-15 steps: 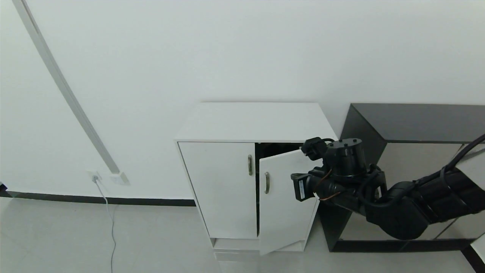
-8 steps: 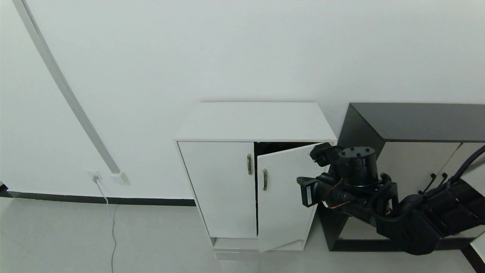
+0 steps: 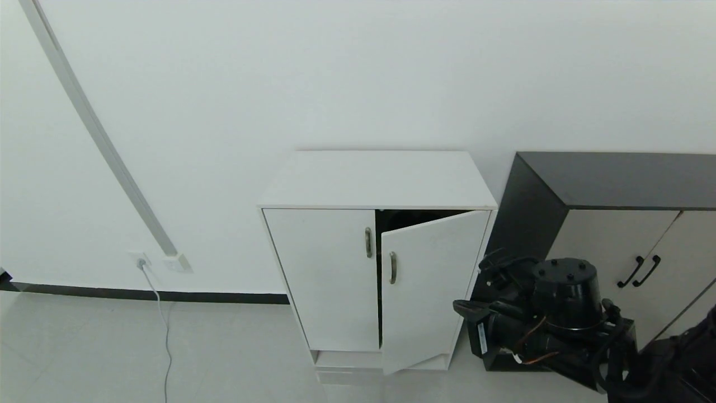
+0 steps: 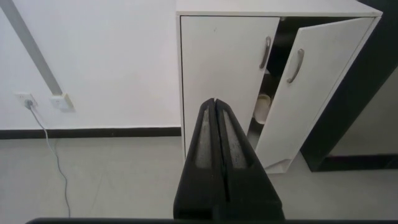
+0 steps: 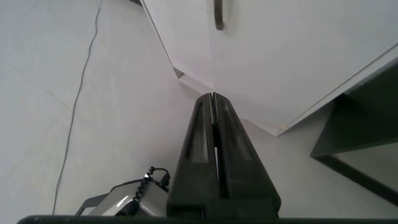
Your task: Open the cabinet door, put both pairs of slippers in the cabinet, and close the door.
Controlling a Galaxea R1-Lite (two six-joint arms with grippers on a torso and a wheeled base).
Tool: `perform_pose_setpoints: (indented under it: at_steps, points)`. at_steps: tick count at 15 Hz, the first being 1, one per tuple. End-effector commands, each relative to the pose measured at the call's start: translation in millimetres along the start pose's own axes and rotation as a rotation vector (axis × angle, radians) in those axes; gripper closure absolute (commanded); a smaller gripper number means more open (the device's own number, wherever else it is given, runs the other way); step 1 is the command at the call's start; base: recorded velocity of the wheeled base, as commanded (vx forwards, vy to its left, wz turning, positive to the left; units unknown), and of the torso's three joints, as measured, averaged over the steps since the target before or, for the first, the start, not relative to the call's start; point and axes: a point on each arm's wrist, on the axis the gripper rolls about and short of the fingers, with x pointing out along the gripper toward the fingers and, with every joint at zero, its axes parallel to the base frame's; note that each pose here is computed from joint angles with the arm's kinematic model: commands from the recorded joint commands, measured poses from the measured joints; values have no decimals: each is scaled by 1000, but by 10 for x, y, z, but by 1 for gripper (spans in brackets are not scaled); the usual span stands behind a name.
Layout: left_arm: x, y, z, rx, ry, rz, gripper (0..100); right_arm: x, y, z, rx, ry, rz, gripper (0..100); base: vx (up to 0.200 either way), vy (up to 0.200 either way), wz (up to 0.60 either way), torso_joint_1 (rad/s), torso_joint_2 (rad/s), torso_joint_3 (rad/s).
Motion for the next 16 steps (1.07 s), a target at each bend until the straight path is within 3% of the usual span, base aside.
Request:
perform_pose_setpoints:
  at_steps: [1,4,7,11,16]
  points:
    - [0,0,1,0,-1,0,100,-98,35,-121,-11,19,15,100,200,0,0,7,12,2]
    - [0,0,1,1,-1,0,100,-104,40,-214,-9,32,20,100,200,0,0,-7,-7,6]
    - [0,0,1,0,-1,2,100,-51,33,-246,-7,44,16,100,0,0,0,0,0,0]
    - [0,0,1,-2,-1,2,100,543,-6,-154,7,-2,-6,100,0,0,0,0,0,0]
    - [0,0,1,0,-1,0,100,885,-142,-141,22,-26,-43,100,0,0,0,0,0,0]
